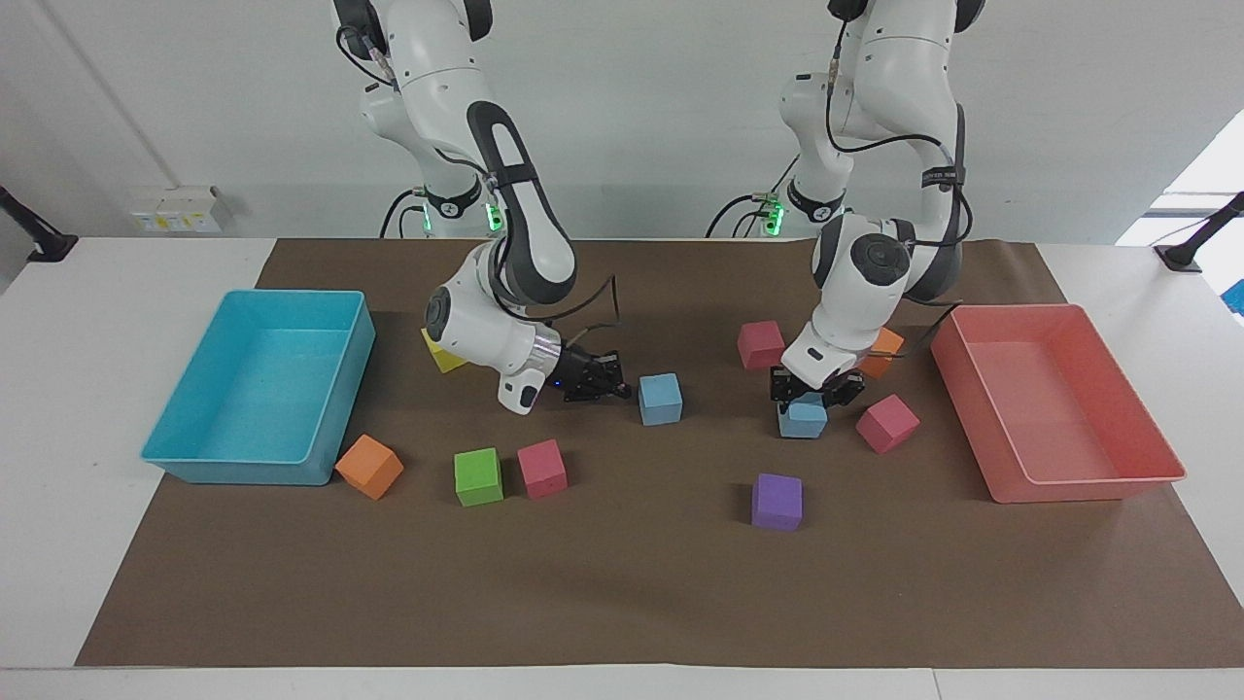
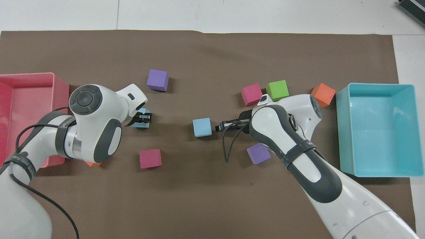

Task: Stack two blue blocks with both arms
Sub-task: 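Lift the blue cube with the left gripper toward the center cube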

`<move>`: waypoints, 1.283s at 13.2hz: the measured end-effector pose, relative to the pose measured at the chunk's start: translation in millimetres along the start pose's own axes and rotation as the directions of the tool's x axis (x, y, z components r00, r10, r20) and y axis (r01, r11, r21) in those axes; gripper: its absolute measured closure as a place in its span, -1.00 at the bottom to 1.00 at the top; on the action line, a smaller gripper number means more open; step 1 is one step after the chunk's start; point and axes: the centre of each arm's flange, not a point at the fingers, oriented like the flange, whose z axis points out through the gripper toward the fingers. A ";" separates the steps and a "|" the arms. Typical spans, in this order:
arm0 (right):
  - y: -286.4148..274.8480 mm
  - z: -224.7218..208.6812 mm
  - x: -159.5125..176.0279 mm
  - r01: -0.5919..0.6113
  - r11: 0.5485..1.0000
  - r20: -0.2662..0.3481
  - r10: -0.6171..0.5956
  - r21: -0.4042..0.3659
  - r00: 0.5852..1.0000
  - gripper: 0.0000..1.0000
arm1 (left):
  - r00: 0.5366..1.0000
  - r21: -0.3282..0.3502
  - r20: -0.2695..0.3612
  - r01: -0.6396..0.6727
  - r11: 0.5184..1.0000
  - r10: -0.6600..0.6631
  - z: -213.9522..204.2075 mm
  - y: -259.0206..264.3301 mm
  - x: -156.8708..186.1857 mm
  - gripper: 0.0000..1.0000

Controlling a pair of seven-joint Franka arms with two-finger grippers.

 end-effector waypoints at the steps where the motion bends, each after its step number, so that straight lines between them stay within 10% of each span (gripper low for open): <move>1: 0.1 0.0 0.0 0.000 1.000 0.000 0.000 0.000 1.000 0.98 | 1.000 0.002 0.013 0.003 1.000 -0.003 -13.2 2.3 4.3 -0.18; 10: 0.6 0.3 -0.4 -0.001 1.000 0.000 0.001 -0.001 1.000 0.98 | 0.987 -0.016 -0.043 0.156 0.988 -0.156 -85.1 134.6 15.0 -0.18; 17: 0.6 0.4 -0.5 -0.001 1.000 0.001 0.001 -0.001 1.000 0.98 | 0.982 -0.038 -0.009 0.188 0.982 -0.188 -65.9 209.3 -0.9 -0.17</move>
